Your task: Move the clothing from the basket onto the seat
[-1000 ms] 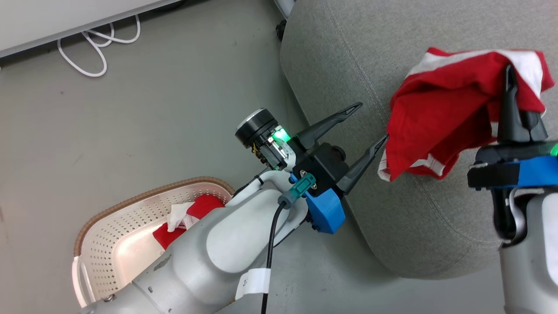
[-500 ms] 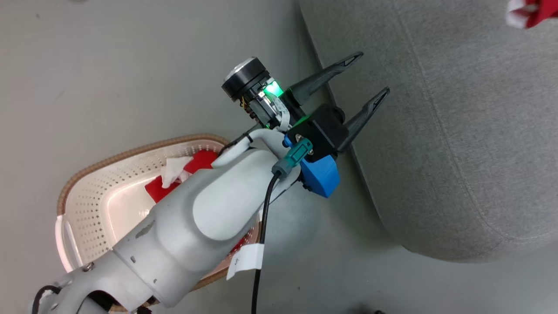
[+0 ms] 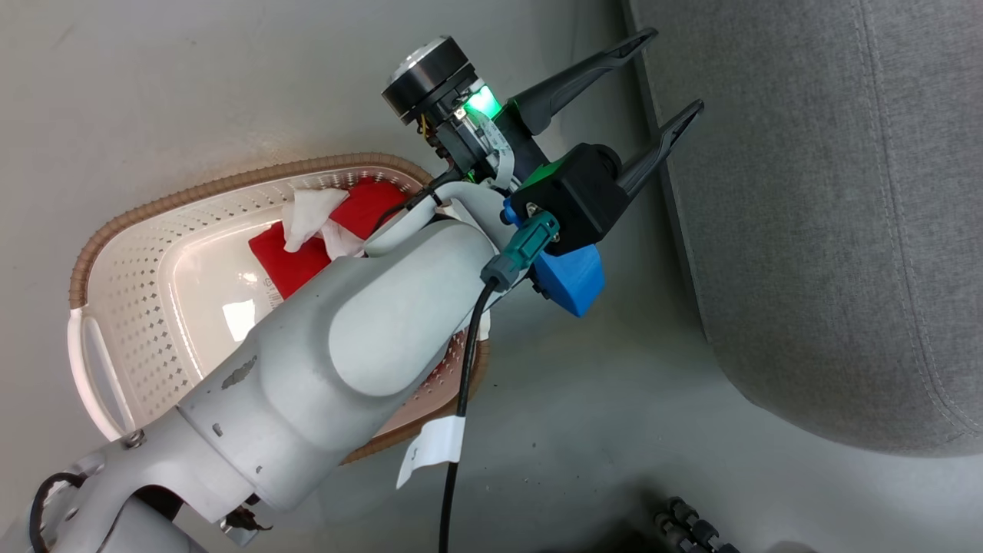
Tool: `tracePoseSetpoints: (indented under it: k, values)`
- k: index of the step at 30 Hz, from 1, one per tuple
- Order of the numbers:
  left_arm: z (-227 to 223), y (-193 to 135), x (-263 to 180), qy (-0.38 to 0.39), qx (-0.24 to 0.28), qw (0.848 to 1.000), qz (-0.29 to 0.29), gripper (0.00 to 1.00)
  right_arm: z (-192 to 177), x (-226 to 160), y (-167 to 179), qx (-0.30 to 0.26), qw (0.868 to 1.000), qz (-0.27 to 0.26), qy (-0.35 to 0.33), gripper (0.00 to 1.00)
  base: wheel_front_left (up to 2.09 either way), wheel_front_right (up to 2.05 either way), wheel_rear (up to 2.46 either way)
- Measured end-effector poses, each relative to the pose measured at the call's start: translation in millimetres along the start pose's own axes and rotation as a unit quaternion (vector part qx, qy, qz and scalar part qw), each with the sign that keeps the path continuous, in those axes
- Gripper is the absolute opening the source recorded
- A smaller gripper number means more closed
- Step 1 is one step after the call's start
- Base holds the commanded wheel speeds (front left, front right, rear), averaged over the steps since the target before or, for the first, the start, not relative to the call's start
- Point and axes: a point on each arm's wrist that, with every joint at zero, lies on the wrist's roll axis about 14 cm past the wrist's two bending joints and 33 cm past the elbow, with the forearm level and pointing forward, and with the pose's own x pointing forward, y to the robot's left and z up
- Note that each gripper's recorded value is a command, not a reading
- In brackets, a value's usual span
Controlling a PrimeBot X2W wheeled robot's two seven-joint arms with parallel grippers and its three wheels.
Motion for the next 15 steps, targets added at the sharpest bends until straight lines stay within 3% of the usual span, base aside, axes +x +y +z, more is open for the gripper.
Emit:
tracePoseSetpoints:
  k: [15]
  values:
    - [-6,6,-3,0.001,0.002,1.0,0.006,1.0,-114,-66,41,0.029,0.984,0.023,0.175,0.0,0.0,0.0,0.0]
